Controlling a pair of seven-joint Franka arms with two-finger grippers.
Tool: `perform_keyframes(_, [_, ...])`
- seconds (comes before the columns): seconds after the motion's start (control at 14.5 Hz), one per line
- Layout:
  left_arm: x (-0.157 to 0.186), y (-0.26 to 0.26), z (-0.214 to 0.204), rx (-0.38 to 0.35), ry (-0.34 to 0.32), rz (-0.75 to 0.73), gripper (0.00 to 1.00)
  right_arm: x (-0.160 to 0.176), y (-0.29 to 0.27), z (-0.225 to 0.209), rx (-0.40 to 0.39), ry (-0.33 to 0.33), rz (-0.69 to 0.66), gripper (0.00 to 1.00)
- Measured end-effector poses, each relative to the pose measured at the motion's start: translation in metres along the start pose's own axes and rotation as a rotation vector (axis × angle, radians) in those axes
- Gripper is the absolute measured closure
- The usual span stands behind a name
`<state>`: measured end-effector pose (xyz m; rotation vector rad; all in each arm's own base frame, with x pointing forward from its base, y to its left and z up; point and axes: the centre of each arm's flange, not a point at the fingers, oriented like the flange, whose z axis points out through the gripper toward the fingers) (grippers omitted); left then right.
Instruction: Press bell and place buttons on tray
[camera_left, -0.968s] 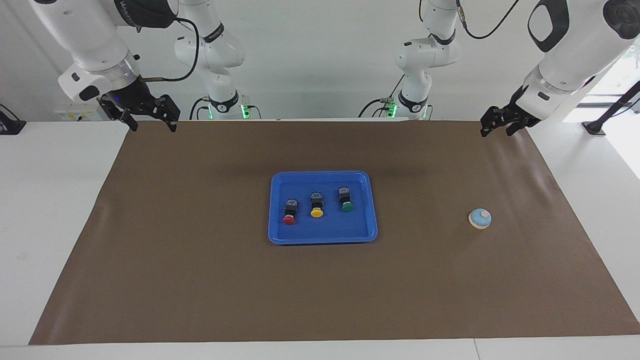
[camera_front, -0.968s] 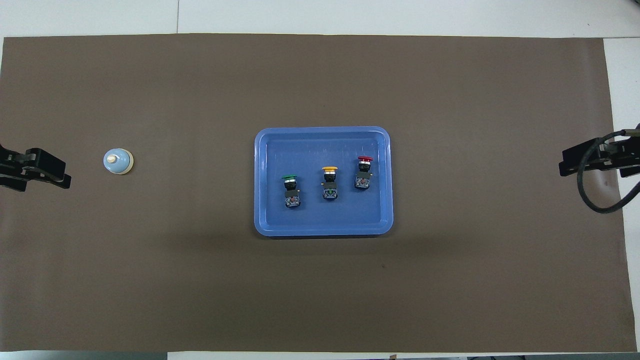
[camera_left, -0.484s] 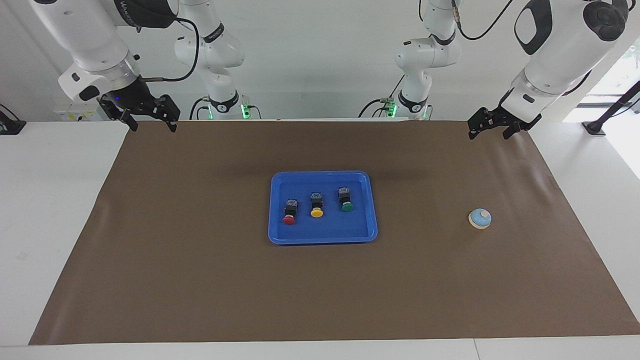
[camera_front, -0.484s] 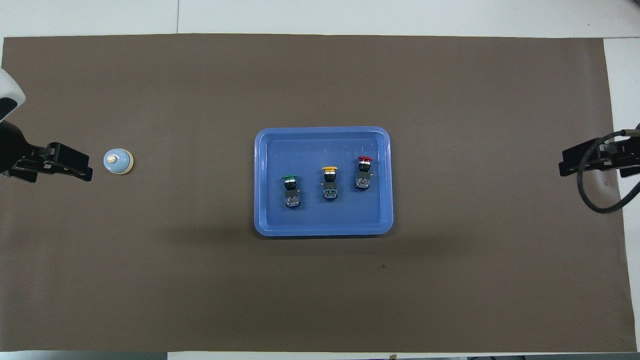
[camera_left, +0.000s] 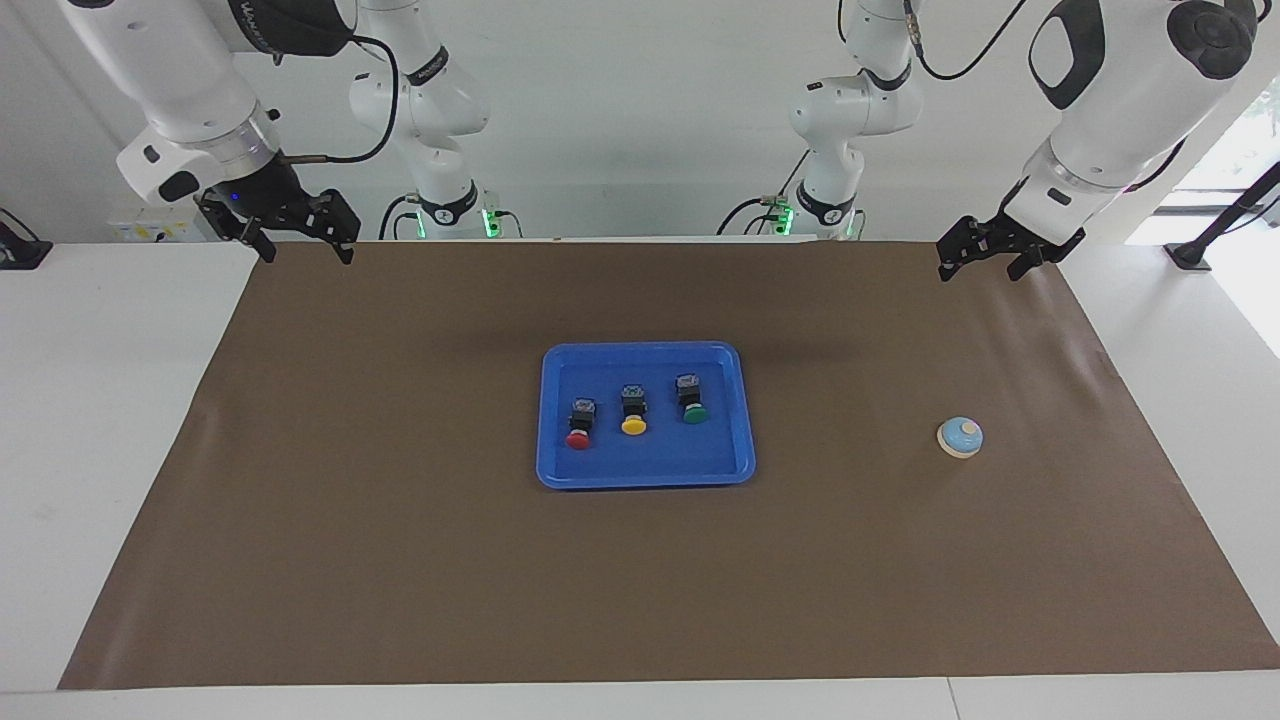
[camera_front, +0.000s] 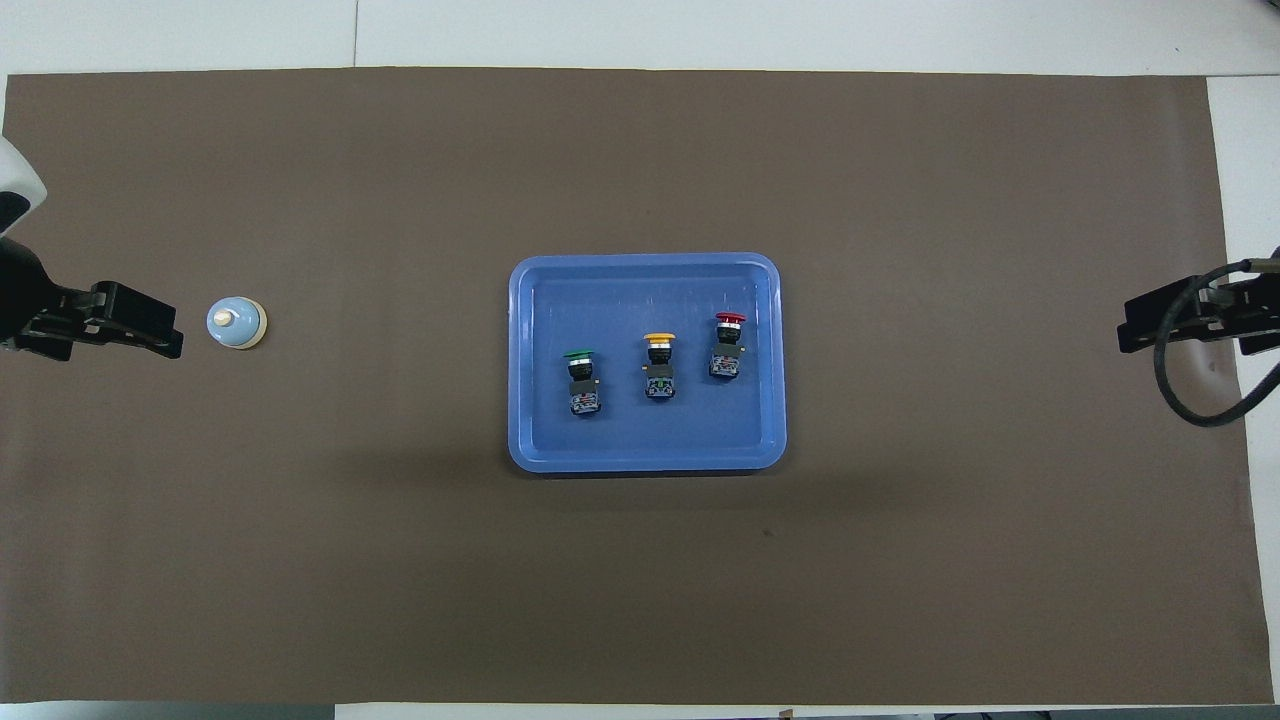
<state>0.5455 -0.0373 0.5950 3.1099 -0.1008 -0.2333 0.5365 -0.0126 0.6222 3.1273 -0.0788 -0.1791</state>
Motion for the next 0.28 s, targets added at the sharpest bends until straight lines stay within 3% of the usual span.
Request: perform_keyframes(0.28, [0.0000,0.0053,0.0001,0.001,0.000,0.009,0.00,0.0000,0.0000,0.0000,0.000,0.000,0.000,0.00])
